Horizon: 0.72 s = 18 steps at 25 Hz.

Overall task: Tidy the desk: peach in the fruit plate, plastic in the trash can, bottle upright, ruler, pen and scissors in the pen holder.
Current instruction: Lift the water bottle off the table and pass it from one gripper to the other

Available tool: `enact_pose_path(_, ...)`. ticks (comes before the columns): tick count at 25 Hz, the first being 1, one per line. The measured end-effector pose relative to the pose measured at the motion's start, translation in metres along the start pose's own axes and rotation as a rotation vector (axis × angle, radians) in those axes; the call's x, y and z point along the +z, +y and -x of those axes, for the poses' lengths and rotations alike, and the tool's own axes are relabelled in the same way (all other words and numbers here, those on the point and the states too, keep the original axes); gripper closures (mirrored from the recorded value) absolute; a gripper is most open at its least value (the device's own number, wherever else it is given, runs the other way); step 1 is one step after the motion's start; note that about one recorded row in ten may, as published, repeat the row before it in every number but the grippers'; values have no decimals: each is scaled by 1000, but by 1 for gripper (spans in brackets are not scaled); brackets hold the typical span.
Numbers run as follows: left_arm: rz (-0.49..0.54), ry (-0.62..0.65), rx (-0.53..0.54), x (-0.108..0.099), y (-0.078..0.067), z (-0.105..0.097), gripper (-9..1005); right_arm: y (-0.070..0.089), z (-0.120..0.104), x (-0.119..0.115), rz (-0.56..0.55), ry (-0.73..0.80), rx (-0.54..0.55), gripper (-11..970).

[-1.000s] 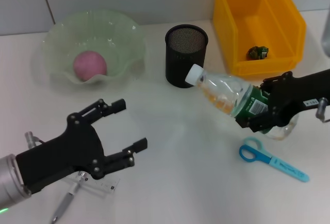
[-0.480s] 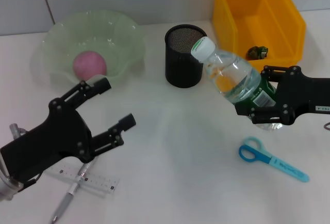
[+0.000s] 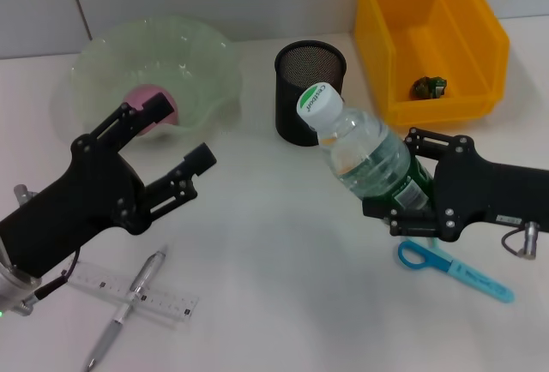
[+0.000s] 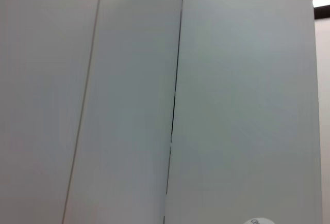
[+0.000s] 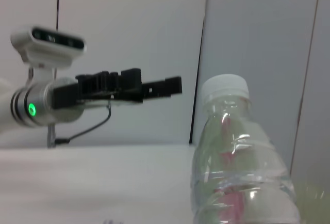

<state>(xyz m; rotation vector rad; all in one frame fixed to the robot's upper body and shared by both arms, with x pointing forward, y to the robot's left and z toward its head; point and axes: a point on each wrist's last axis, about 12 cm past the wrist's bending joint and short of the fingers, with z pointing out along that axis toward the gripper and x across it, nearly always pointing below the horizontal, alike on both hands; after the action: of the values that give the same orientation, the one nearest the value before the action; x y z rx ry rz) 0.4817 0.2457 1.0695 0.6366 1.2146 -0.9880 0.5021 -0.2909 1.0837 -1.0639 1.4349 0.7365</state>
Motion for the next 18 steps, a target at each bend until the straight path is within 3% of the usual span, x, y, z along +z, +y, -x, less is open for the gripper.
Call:
enact_pose_path(9, -49, -60, -46, 3, -6, 4, 179, 8, -5, 5, -29, -105, -31, 184)
enact_pose_path(18, -54, -47, -48, 6, -6, 0, 180, 18, -7, 20, 14, -183, -26, 184)
